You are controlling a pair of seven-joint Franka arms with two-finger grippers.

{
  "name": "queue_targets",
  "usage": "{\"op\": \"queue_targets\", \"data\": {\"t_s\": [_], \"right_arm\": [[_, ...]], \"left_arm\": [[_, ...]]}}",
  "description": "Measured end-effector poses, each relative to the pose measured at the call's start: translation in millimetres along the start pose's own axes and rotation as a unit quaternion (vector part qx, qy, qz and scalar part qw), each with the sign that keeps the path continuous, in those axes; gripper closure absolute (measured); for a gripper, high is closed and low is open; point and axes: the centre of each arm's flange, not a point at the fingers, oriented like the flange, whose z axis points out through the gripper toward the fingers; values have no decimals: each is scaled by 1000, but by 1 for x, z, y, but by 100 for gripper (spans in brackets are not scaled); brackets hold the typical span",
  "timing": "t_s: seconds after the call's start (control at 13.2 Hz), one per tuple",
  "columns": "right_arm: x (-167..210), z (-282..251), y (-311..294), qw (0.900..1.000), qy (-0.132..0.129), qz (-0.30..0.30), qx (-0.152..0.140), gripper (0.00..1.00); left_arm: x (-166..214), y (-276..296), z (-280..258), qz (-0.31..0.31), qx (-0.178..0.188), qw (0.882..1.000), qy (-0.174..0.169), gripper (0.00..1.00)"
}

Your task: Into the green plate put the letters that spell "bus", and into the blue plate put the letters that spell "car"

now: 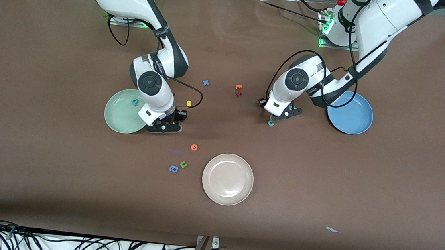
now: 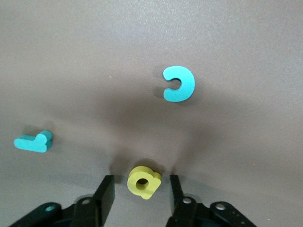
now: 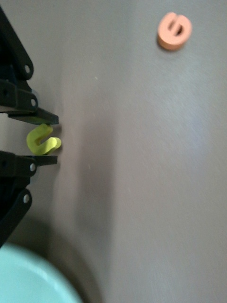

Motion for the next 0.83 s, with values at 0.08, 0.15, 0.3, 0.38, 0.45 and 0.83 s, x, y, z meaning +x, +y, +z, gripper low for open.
{"op": "queue_targets", "data": {"t_s": [0.08, 0.15, 0.3, 0.38, 0.45, 0.83], "right_arm": [[5, -11, 13, 1000, -7, 1, -8, 70], [10, -22, 31, 1000, -15, -4, -16, 70], [19, -41, 70, 999, -33, -20, -32, 70], [20, -47, 89, 998, -46, -26, -39, 70], [22, -50, 105, 997, -57, -32, -44, 70], [8, -18, 134, 994, -88, -39, -57, 70]], "left_arm": [[0, 0, 0, 0, 0, 1000, 0, 49], [0, 0, 0, 0, 1, 1000, 0, 56], [0, 0, 0, 0, 1, 1000, 0, 63], [0, 0, 0, 0, 1, 1000, 0, 63], [0, 0, 0, 0, 1, 1000, 0, 69], [5, 0, -8, -4, -2, 1000, 7, 69]]}}
